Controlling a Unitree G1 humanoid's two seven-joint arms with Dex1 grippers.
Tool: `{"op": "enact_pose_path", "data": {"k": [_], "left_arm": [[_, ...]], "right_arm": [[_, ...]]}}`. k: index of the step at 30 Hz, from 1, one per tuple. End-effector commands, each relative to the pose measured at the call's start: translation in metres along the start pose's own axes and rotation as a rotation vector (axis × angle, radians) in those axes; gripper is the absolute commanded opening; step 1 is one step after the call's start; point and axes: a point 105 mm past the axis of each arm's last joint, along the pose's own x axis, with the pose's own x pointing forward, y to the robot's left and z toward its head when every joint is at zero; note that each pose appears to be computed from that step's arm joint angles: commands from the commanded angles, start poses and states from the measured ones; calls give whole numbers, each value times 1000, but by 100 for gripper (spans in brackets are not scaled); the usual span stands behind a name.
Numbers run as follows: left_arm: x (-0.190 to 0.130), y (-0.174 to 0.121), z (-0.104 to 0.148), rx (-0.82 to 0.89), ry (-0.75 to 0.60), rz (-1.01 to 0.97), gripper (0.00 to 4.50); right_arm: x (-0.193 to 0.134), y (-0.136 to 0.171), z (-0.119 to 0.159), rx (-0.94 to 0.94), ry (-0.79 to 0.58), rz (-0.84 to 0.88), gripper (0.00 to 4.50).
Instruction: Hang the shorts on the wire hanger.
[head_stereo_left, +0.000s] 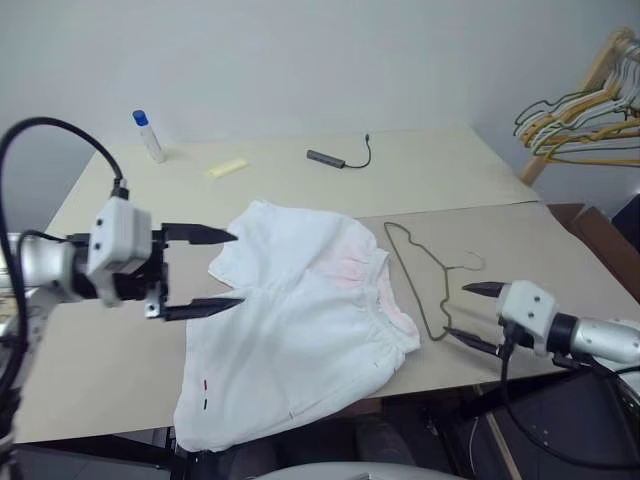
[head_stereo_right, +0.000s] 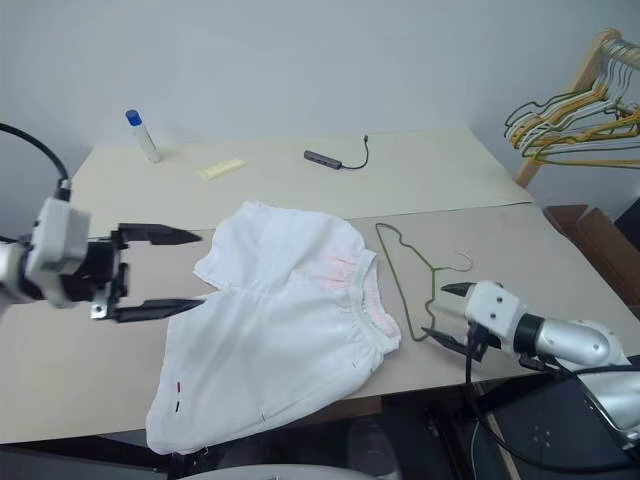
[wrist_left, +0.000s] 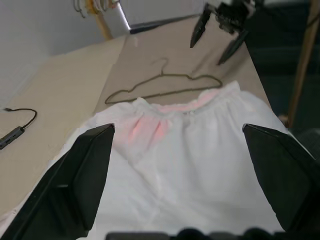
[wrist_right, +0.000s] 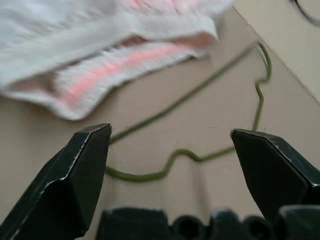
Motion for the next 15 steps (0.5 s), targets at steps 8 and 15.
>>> {"op": "enact_pose_path", "data": {"k": [8,15], "left_arm": [[19,-1,3,-15,-56,-3,449],[18,6,-1,-17,-58,38,450]], "right_arm": [[28,-10,-32,196,353,-79,432],[28,-7,-43,234,475,-78,228]]}}
